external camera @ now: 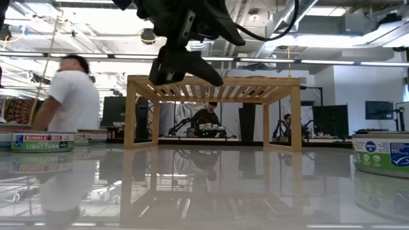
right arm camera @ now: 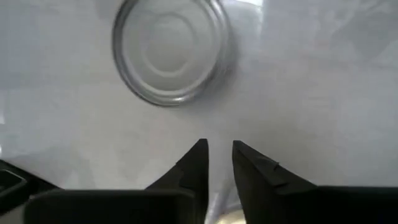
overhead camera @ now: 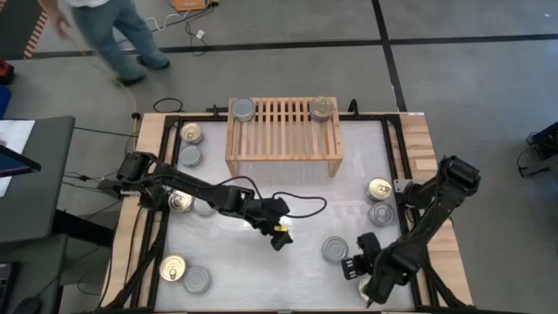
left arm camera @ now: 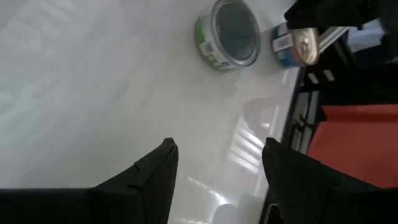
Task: Stack canned seafood by type on shelf
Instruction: Move the green tuna can to the center of the table, then stack the green tuna can on top of the green tuna can on the shelf
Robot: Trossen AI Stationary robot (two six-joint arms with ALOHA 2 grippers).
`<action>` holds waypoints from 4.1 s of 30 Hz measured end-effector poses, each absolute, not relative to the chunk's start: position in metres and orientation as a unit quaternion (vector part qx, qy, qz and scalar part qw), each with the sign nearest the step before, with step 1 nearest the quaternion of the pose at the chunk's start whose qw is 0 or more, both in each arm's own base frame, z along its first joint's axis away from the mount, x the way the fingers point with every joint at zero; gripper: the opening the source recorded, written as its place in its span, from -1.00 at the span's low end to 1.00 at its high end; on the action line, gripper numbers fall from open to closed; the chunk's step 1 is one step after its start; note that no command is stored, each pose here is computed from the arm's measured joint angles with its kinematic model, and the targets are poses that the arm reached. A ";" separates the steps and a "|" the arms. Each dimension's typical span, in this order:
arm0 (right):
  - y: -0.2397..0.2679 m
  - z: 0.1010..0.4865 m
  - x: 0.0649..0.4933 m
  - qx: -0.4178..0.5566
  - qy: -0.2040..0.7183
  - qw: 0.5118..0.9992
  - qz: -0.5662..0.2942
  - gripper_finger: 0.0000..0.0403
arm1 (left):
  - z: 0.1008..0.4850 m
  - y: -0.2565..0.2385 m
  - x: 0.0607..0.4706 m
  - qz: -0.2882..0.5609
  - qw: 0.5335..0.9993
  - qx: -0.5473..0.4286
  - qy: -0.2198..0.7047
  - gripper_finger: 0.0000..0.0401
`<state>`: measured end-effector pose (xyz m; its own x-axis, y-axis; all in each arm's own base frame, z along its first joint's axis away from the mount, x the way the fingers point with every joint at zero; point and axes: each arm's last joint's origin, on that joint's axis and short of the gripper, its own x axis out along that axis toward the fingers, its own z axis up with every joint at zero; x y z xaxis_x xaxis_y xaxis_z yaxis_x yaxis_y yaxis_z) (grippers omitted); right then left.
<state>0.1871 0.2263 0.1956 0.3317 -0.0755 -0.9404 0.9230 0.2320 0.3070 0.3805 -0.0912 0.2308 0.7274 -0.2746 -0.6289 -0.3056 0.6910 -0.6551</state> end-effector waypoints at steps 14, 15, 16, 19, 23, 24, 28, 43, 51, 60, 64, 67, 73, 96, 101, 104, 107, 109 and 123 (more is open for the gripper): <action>0.216 0.177 0.190 0.415 0.430 0.668 -0.444 -0.04 | 0.229 -0.100 0.382 0.022 0.842 -0.407 0.353 0.12; 0.216 0.177 0.189 0.413 0.431 0.669 -0.444 -0.04 | 0.228 -0.101 0.385 0.025 0.846 -0.409 0.340 0.12; 0.217 0.177 0.189 0.410 0.432 0.671 -0.441 -0.04 | 0.229 -0.103 0.386 0.023 0.848 -0.414 0.330 0.12; 0.218 0.179 0.187 0.396 0.443 0.683 -0.424 -0.04 | 0.224 -0.109 0.397 0.011 0.846 -0.440 0.301 0.12; 0.223 0.185 0.176 0.376 0.454 0.703 -0.398 -0.06 | 0.209 -0.116 0.411 0.008 0.832 -0.477 0.284 0.12; 0.225 0.188 0.171 0.372 0.456 0.707 -0.392 -0.07 | 0.206 -0.117 0.414 0.009 0.828 -0.484 0.283 0.12; 0.224 0.200 0.151 0.367 0.444 0.729 -0.370 -0.14 | 0.196 -0.121 0.427 0.018 0.819 -0.498 0.286 0.12; 0.186 0.179 0.135 0.485 0.263 0.782 -0.289 -0.46 | 0.190 -0.130 0.463 0.027 0.819 -0.504 0.272 0.12; 0.196 0.169 0.144 0.498 0.321 0.757 -0.276 -0.56 | 0.185 -0.126 0.460 0.067 0.820 -0.493 0.283 0.12; 0.202 0.164 0.162 0.494 0.334 0.760 -0.257 -0.89 | 0.182 -0.126 0.458 0.076 0.829 -0.472 0.289 0.12; 0.205 0.175 0.163 0.485 0.340 0.765 -0.251 -0.91 | 0.181 -0.125 0.458 0.078 0.832 -0.463 0.294 0.12; 0.202 0.177 0.159 0.471 0.378 0.745 -0.284 -0.89 | 0.178 -0.124 0.456 0.081 0.823 -0.467 0.313 0.12; 0.191 0.171 0.153 0.446 0.418 0.711 -0.348 -0.91 | 0.175 -0.121 0.445 0.111 0.805 -0.448 0.374 0.12; 0.163 0.154 0.261 0.479 0.326 0.777 -0.247 -0.92 | 0.164 -0.109 0.306 0.108 0.775 -0.536 0.318 0.12; 0.162 0.181 0.259 0.474 0.330 0.778 -0.247 -0.89 | 0.168 -0.114 0.290 0.103 0.773 -0.551 0.298 0.12; 0.161 0.194 0.255 0.483 0.326 0.776 -0.243 -0.84 | 0.172 -0.116 0.292 0.097 0.777 -0.552 0.286 0.12; 0.165 0.197 0.252 0.505 0.347 0.757 -0.229 -0.83 | 0.174 -0.117 0.297 0.095 0.778 -0.555 0.278 0.12; 0.167 0.194 0.252 0.504 0.357 0.754 -0.225 -0.82 | 0.173 -0.116 0.297 0.098 0.780 -0.552 0.279 0.12; 0.180 0.172 0.251 0.511 0.370 0.735 -0.249 -0.60 | 0.178 -0.117 0.299 0.090 0.785 -0.557 0.255 0.12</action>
<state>0.2514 0.1800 0.1724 0.6010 0.0119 -0.7992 0.7450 0.3538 0.5655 0.2994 -0.1171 0.1782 0.8538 -0.1421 -0.5009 -0.4258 0.3631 -0.8288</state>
